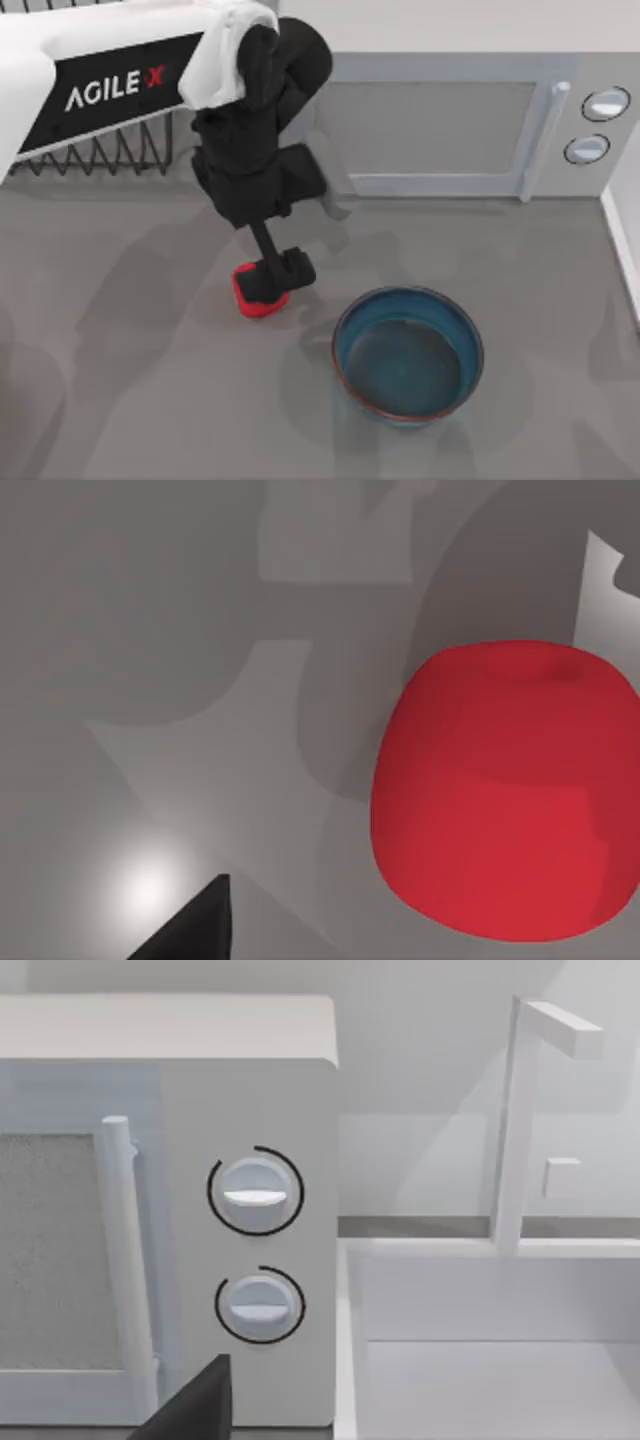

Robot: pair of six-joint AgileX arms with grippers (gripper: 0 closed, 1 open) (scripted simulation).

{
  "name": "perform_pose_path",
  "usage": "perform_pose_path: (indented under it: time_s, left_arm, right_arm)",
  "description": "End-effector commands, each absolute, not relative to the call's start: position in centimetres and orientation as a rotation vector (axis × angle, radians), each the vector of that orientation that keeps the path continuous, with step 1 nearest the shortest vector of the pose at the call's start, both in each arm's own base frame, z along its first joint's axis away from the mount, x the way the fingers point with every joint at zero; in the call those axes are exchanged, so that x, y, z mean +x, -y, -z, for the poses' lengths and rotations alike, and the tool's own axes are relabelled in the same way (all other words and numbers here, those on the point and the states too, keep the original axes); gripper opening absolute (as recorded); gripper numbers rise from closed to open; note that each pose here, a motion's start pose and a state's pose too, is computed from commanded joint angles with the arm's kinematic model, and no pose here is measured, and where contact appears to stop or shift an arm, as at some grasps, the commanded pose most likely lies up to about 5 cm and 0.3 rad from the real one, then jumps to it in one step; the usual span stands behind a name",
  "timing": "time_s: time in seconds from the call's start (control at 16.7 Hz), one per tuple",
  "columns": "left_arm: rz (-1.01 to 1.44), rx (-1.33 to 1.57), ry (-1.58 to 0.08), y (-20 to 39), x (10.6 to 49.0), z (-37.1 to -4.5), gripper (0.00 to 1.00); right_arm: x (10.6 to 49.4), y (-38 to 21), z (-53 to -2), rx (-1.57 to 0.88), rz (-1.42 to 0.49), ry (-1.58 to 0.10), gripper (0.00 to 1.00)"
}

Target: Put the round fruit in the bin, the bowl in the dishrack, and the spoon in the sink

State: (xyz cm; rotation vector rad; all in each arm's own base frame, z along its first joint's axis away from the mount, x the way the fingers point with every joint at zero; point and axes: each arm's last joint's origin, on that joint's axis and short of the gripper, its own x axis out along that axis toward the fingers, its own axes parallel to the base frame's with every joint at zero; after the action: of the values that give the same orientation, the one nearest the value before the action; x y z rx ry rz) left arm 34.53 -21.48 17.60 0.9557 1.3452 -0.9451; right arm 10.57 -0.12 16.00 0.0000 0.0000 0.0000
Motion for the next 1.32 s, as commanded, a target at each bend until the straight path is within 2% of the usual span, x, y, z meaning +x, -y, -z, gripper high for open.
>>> perform_pose_path:
  time_s: [0.3,0.78,1.02,1.32]
  left_arm:
    - [0.941,0.952,-1.346,21.3,34.6,-17.5,1.0]
    - [0.945,0.955,-1.343,21.5,34.6,-10.9,1.0]
    - [0.945,0.956,-1.345,21.5,34.6,-10.6,1.0]
    - [0.945,0.956,-1.345,21.5,34.6,-10.6,0.62]
  right_arm:
    - [10.6,0.1,-16.0,0.0,0.0,0.0,1.0]
    - [10.6,0.1,-16.0,0.0,0.0,0.0,1.0]
    - [10.6,0.1,-16.0,0.0,0.0,0.0,1.0]
    - [10.6,0.1,-16.0,0.0,0.0,0.0,1.0]
